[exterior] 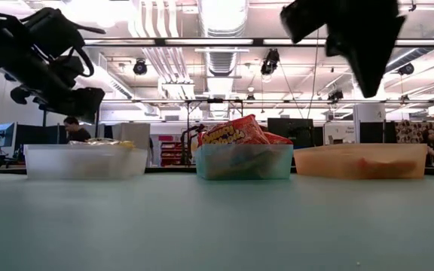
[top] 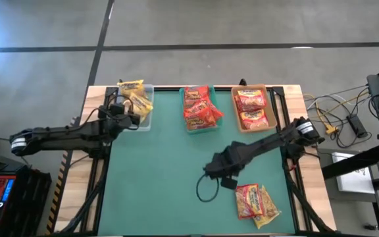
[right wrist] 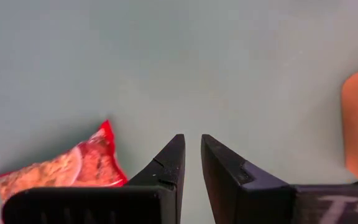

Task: Sort Maruchan noodles
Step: Put the orange noodle pack into the orange bin

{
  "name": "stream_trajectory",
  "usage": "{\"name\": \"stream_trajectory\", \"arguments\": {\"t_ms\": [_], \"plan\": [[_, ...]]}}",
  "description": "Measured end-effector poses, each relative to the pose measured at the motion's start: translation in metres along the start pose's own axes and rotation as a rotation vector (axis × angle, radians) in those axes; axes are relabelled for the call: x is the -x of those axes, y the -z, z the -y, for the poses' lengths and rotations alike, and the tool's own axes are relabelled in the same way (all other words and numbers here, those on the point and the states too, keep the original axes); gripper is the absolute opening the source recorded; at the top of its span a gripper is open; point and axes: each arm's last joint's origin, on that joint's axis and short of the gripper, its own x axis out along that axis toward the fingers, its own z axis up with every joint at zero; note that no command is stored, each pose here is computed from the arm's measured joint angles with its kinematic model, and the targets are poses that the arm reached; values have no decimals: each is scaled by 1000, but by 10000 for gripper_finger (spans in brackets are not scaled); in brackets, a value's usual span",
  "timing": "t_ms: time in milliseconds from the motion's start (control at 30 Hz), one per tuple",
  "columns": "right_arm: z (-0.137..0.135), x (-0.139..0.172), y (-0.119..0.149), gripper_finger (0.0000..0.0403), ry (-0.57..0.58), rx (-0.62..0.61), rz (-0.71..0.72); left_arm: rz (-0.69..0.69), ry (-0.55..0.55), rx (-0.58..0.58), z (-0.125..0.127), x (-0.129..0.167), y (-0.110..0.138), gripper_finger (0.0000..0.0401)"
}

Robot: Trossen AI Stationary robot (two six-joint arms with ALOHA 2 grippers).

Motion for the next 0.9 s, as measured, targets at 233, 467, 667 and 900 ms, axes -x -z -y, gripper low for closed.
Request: {"name": "stream_trajectory", "arguments": {"t_ms": [233, 467, 667, 900], "plan": [[-32, 1, 28, 45, 60, -75, 71, -40, 143, 134, 7, 0, -3, 201], [-67, 1, 67, 45, 36, -380, 93, -133, 710, 162, 31, 8, -12, 201], [-93, -4, 103, 60, 5, -580, 59, -54, 1043, 190, 49, 28, -17, 201], [-112, -13, 131, 138, -35, -726, 16, -26, 1180, 201, 66, 47, -14, 201]]}}
